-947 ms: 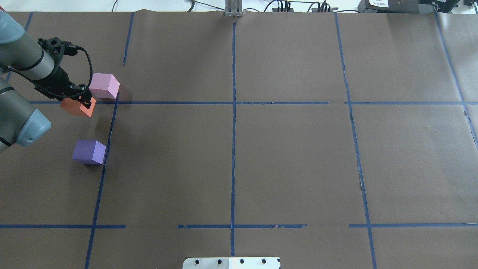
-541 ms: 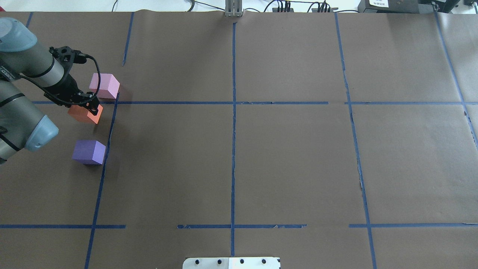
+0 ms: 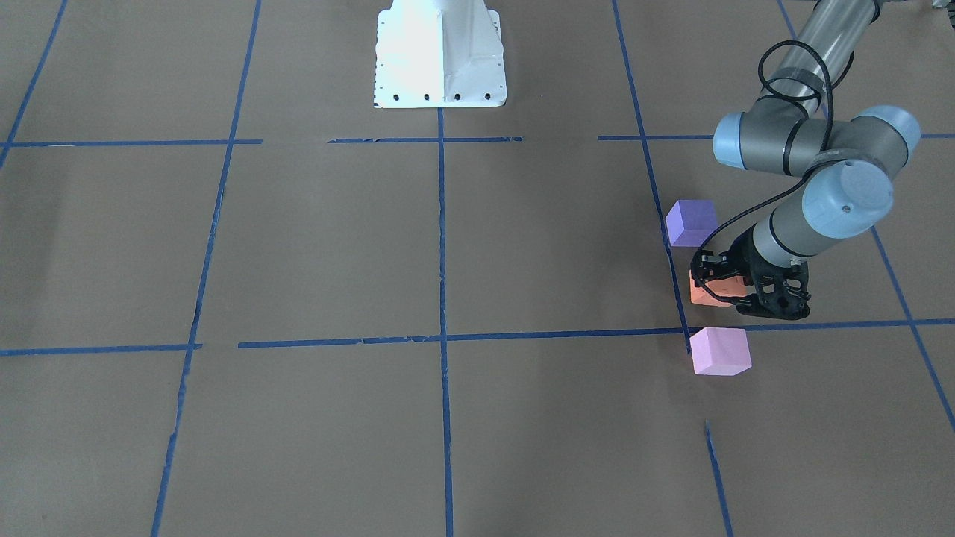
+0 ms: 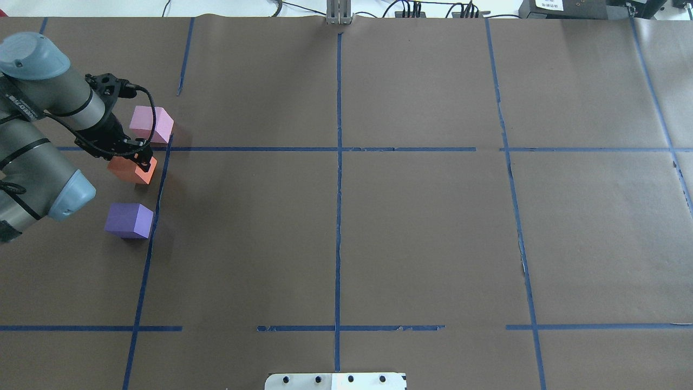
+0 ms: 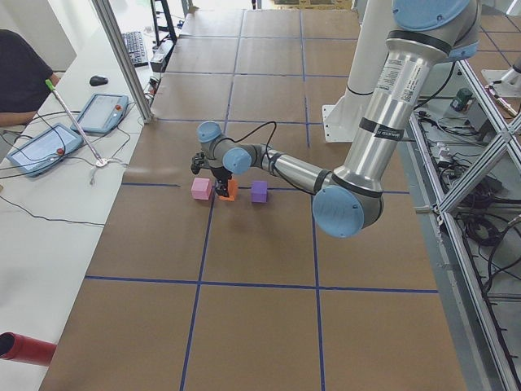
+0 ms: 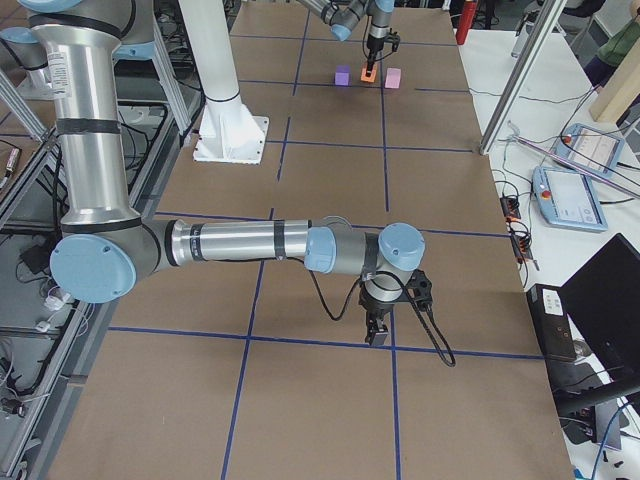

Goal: Arrange blocks in a line
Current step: 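Carry the orange cube to between the pink and purple cubes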

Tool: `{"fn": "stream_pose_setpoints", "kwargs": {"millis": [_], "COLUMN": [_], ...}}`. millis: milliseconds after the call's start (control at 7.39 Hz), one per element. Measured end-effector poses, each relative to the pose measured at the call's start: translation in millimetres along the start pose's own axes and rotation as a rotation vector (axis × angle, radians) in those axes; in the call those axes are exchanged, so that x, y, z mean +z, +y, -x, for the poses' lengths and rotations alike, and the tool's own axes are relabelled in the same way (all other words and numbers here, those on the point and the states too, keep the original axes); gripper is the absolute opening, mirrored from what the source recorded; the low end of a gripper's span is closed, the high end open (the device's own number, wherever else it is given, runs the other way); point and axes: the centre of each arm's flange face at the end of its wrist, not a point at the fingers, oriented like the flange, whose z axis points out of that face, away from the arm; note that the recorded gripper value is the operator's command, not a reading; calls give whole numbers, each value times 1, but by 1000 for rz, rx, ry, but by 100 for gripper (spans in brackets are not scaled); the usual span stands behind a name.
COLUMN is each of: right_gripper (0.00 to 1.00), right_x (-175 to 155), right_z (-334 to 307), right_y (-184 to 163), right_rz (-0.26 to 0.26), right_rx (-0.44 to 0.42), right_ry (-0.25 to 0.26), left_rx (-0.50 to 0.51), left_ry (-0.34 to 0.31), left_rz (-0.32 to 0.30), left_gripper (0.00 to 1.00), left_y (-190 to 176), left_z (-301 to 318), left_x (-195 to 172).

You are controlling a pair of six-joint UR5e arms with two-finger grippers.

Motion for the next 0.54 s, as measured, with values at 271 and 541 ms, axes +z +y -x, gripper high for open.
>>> {"fn": "stream_pose_setpoints", "kwargs": {"millis": [271, 541], "right_gripper": [100, 100], "right_x": [0, 0], "right_z": [0, 0], "right_y": [0, 0], "right_rz": [1, 1], "right_rx": [1, 1], "right_ry": [0, 0], "left_rx": [-1, -2], "left_ry": [0, 6], "left_rz": [6, 14], "left_gripper": [25, 25], "left_y": [-1, -2], "left_z": [0, 0], "left_x": [4, 7]}}
